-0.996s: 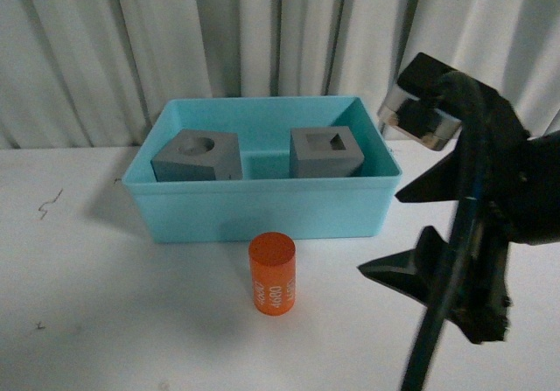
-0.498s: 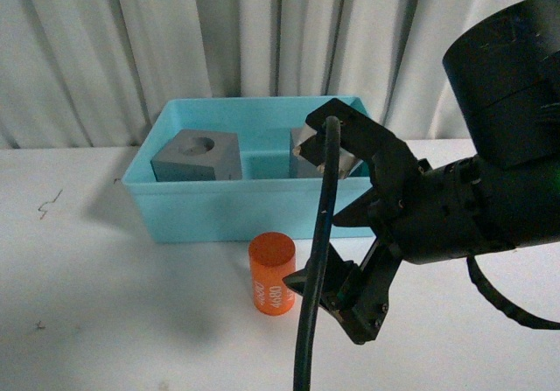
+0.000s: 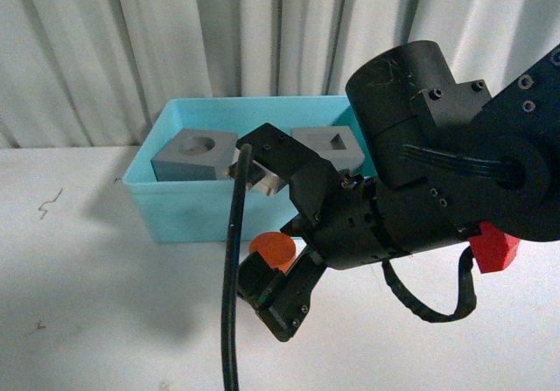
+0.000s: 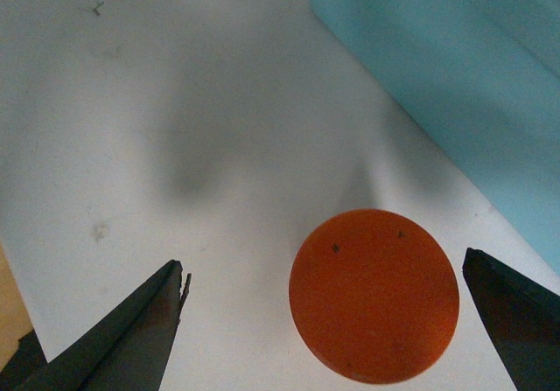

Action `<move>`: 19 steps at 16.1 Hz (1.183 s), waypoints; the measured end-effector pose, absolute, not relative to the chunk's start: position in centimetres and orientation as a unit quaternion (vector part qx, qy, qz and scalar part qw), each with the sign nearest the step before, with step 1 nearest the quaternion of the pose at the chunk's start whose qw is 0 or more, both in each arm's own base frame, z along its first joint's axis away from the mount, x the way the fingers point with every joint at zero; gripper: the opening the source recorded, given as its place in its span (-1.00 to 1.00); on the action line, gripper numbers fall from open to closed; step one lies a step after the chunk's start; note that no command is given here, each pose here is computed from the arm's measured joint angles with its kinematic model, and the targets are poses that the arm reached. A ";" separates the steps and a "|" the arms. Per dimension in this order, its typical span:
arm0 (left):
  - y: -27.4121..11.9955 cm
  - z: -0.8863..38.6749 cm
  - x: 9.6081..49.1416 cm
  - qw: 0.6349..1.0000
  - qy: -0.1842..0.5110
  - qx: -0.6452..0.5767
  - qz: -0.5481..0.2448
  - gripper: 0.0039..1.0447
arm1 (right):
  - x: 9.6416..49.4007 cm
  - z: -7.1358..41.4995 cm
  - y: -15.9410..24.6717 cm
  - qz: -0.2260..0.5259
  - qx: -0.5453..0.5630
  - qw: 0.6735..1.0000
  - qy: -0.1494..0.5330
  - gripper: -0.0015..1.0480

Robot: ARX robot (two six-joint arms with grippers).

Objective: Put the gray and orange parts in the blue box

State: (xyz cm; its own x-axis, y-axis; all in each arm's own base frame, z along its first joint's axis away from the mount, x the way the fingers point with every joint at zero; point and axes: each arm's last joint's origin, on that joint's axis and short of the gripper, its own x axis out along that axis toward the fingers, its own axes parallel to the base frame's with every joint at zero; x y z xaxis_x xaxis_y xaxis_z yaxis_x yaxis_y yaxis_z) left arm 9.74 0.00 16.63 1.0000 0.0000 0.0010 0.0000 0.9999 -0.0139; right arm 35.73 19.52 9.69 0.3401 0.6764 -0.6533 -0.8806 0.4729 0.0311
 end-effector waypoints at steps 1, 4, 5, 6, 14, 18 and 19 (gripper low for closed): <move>0.0 16.6 9.7 1.000 -0.001 -0.007 0.000 0.88 | 35.9 9.7 19.8 0.485 -0.168 0.802 0.306 0.87; 0.0 16.6 9.7 1.000 -0.001 -0.007 0.000 0.88 | 35.8 9.7 20.2 0.482 -0.172 0.800 0.312 0.87; 0.0 16.6 9.7 1.000 0.000 -0.007 0.000 0.88 | 35.8 9.6 20.3 0.481 -0.173 0.799 0.316 0.86; 0.0 16.6 9.7 1.000 -0.001 -0.007 0.000 0.88 | 35.7 9.5 20.2 0.479 -0.175 0.799 0.320 0.80; 0.0 16.6 9.7 1.000 0.000 -0.007 0.000 0.88 | 34.8 9.4 19.2 0.456 -0.188 0.804 0.332 -0.12; 0.0 16.6 9.7 1.000 -0.001 -0.007 0.000 0.88 | 34.2 17.3 16.5 0.400 -0.139 0.877 0.228 -0.12; 0.0 16.6 9.7 1.000 0.000 -0.007 0.000 0.88 | 34.2 22.8 13.9 0.334 -0.102 0.925 0.148 -0.12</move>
